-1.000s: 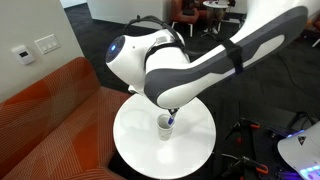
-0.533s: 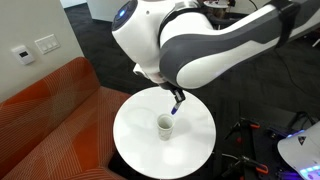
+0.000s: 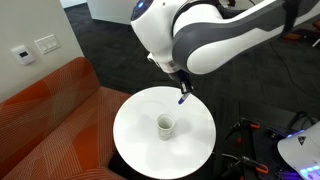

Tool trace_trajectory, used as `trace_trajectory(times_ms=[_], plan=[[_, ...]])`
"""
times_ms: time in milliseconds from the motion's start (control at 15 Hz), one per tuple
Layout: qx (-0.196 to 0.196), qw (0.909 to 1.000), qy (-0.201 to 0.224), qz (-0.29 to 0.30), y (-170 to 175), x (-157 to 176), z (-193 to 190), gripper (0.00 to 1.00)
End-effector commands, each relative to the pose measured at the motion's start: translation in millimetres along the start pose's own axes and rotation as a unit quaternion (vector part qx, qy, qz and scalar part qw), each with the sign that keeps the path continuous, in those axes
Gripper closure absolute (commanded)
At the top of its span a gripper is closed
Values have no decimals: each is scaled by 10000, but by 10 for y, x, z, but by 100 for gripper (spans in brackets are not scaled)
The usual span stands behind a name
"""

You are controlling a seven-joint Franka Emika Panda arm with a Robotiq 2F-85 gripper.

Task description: Pick up the marker inside the white cup and place it on the table-top

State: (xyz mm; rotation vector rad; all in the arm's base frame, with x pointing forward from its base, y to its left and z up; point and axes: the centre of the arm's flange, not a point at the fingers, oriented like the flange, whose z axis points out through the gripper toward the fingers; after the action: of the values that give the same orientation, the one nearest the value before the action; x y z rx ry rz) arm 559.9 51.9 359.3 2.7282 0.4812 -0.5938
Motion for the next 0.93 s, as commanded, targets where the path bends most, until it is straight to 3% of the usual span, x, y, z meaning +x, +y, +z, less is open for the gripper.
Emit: trace_trajectory(times_ms=[0,400,867], plan=[[232,9991,239,271,130,1,232,95],[278,9940,489,941,388,221,524,95],[88,9895,757,1231,758,104,610,95]])
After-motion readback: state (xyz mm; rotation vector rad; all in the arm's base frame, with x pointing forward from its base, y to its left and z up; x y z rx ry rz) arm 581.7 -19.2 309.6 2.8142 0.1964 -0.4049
